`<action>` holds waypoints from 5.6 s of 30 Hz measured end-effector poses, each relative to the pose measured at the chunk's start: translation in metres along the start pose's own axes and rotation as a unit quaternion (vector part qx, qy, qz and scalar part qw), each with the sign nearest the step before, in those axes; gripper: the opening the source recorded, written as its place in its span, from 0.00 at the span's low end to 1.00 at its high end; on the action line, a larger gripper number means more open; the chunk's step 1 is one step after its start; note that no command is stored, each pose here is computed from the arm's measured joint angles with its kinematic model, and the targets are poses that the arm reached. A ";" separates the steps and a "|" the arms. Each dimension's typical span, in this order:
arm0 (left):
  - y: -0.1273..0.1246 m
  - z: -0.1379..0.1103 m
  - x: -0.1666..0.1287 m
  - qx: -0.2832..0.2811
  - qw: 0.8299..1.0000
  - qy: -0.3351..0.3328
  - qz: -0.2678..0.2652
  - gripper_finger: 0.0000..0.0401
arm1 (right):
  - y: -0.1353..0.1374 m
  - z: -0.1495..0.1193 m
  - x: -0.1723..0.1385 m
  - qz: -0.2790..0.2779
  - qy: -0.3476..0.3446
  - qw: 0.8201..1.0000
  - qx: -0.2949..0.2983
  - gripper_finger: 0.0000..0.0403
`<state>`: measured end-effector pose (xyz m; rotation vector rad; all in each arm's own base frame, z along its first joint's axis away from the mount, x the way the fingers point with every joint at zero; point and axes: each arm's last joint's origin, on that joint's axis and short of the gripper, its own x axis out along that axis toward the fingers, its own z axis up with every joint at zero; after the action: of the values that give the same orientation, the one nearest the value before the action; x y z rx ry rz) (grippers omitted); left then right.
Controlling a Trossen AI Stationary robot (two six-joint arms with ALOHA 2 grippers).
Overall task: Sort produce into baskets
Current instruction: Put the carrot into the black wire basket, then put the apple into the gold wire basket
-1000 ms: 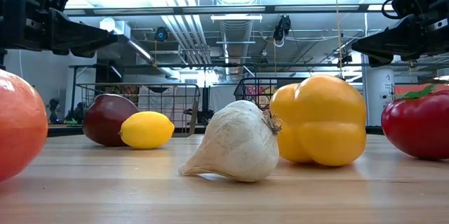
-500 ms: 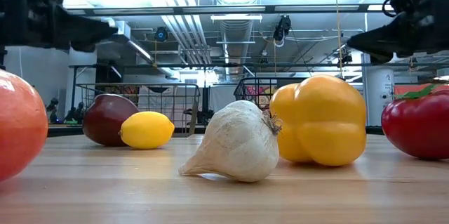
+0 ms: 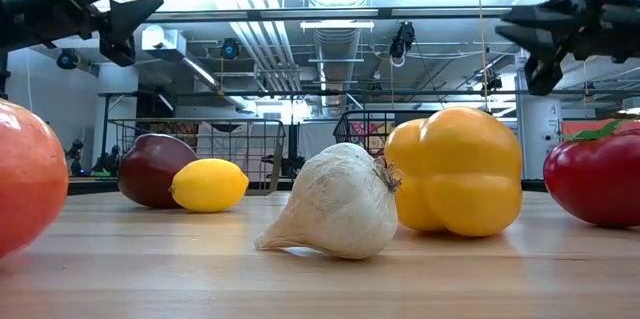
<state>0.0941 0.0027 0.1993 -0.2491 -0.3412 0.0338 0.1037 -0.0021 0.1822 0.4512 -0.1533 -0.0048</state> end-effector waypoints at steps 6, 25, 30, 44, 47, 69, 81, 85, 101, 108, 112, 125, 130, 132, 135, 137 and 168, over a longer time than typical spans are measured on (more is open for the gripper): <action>0.001 -0.004 0.001 -0.009 1.000 0.018 0.004 0.39 | 0.001 -0.001 0.001 0.012 0.008 1.000 0.003 0.17; 0.004 -0.004 0.003 0.009 0.999 0.008 0.052 0.39 | 0.032 0.058 0.055 -0.100 0.217 0.966 -0.101 0.17; 0.003 -0.007 0.007 -0.016 0.999 0.030 0.041 0.39 | 0.042 0.076 0.078 -0.105 0.226 0.960 -0.124 0.17; -0.007 0.023 0.052 0.053 0.983 0.156 0.077 0.39 | 0.051 0.059 0.132 -0.205 0.500 0.829 -0.141 0.17; -0.005 0.018 0.060 0.067 0.966 0.222 0.118 0.39 | 0.055 0.045 0.140 -0.219 0.570 0.777 -0.149 0.17; -0.008 0.028 0.096 0.102 0.950 0.251 0.156 0.39 | 0.055 -0.045 0.199 -0.235 0.648 0.703 -0.177 0.43; -0.008 0.026 0.096 0.099 0.951 0.249 0.157 0.39 | 0.042 -0.078 0.205 -0.258 0.653 0.694 -0.161 0.57; -0.008 0.026 0.096 0.099 0.950 0.251 0.157 0.39 | 0.038 -0.087 0.206 -0.260 0.658 0.688 -0.163 0.57; -0.006 0.020 0.100 0.097 0.947 0.261 0.160 0.39 | 0.040 -0.080 0.202 -0.252 0.655 0.692 -0.169 0.40; -0.005 0.014 0.103 0.094 0.944 0.270 0.163 0.39 | 0.059 -0.037 0.207 -0.212 0.609 0.745 -0.171 0.40; -0.006 0.017 0.104 0.093 0.945 0.267 0.162 0.39 | 0.065 0.005 0.212 -0.213 0.552 0.786 -0.180 0.40; -0.009 0.028 0.111 0.088 0.950 0.252 0.160 0.39 | -0.014 0.119 0.206 -0.372 0.470 0.789 -0.136 0.40; -0.009 0.027 0.111 0.071 0.951 0.252 0.165 0.39 | -0.064 0.124 0.200 -0.392 0.495 0.771 -0.082 0.41; -0.009 0.027 0.111 0.063 0.951 0.251 0.167 0.39 | -0.082 0.121 0.199 -0.398 0.508 0.761 -0.070 0.42; -0.009 0.026 0.110 0.052 0.951 0.253 0.170 0.39 | -0.104 0.114 0.200 -0.407 0.525 0.745 -0.064 0.47; -0.009 0.026 0.110 0.045 0.951 0.255 0.168 0.39 | -0.115 0.108 0.201 -0.412 0.534 0.736 -0.059 0.50; -0.043 -0.003 0.110 -0.072 0.934 0.344 0.069 0.39 | 0.035 0.105 0.194 -0.239 0.420 0.860 -0.165 0.56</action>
<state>0.1986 -0.0318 0.2431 -0.4110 0.3757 0.0572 0.2788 -0.0234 0.3195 0.1051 0.8192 -0.3172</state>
